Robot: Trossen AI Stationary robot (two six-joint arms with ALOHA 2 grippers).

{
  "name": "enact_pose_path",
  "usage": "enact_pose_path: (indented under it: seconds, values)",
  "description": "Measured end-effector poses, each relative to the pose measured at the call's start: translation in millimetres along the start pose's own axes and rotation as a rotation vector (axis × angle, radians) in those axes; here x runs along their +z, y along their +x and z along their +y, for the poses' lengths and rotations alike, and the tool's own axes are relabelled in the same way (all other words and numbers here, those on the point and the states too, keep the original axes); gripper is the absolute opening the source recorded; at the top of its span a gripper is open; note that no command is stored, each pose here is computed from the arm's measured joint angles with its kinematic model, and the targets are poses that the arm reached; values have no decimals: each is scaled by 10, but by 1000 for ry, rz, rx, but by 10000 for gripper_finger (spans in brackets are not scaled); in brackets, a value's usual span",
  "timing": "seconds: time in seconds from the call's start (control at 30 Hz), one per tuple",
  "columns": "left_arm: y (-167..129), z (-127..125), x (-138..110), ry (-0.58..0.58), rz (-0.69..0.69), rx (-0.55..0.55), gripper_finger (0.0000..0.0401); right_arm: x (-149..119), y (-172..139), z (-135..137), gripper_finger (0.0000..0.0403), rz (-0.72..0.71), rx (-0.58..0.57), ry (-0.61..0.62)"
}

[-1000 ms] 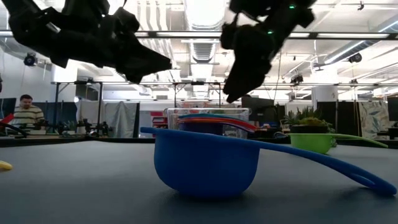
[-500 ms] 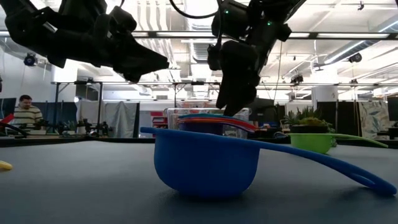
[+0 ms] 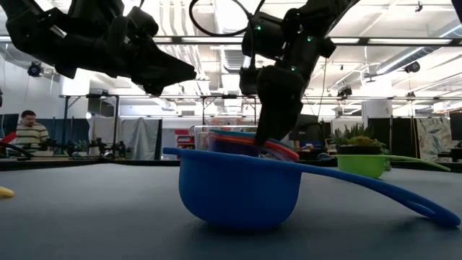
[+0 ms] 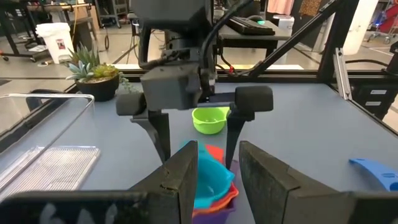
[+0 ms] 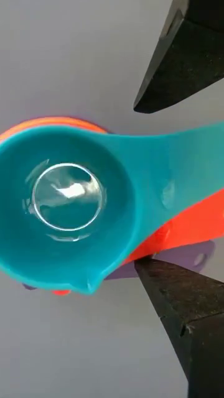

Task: Nest measuring cups in basket
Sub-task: Adjust the stacked measuring cups

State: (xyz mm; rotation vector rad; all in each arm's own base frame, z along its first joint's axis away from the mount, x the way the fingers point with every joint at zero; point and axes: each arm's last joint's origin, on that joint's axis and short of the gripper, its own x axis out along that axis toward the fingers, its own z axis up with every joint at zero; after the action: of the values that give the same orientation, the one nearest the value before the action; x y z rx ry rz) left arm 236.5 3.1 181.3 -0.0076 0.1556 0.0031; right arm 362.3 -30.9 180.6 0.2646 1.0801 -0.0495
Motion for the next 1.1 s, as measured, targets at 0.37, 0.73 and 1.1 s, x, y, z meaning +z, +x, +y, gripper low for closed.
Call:
enact_pose_path:
  seconds: [0.37,0.73,1.1]
  values:
    - [0,0,-3,0,4,0,100,69,-67,93,390,-27,24,46]
    - [-1,-20,-66,-6,70,-63,100,86,-65,235,390,-32,57,80]
    - [31,-121,-221,-32,240,-255,100,95,-64,236,390,-48,36,77]
